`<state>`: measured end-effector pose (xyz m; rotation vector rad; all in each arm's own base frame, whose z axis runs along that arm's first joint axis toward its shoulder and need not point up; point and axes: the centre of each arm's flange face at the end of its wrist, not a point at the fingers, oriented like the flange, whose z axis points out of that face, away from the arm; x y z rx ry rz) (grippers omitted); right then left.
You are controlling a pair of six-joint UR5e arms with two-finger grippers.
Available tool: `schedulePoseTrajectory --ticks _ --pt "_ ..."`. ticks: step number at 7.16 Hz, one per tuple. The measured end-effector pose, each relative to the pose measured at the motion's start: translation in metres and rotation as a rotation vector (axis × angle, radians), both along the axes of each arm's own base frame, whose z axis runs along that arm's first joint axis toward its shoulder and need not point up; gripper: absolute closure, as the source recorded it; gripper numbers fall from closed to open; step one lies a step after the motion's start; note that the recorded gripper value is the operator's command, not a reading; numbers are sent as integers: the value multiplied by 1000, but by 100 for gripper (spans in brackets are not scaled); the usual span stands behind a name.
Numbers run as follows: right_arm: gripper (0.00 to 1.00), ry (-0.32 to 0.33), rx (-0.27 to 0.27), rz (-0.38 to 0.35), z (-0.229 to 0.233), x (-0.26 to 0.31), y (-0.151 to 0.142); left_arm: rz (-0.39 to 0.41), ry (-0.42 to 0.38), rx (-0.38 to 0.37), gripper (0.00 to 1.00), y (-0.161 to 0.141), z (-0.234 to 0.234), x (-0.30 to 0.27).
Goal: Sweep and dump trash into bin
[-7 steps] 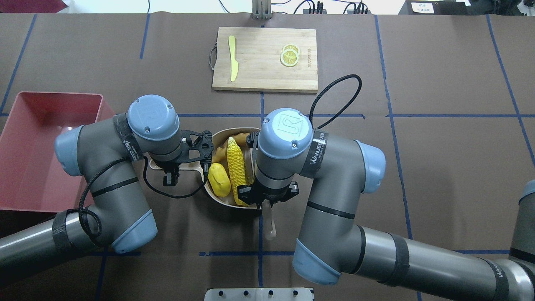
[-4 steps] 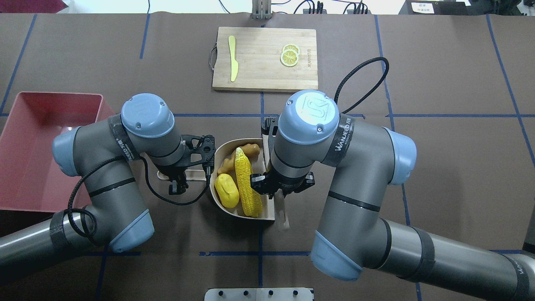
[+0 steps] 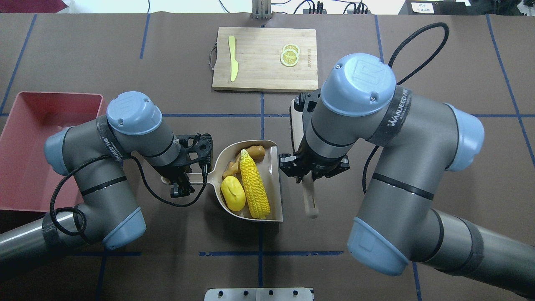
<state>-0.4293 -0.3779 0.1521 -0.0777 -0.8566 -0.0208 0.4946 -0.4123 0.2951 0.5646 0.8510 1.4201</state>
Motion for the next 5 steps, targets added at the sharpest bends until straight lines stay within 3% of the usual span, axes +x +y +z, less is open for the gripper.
schedulePoseTrajectory --ticks 2,5 --pt "100 23 -15 54 10 44 -14 4 65 -31 97 -7 -9 -12" --pt "100 44 9 46 37 109 -26 -31 148 -82 96 -36 -20 -79"
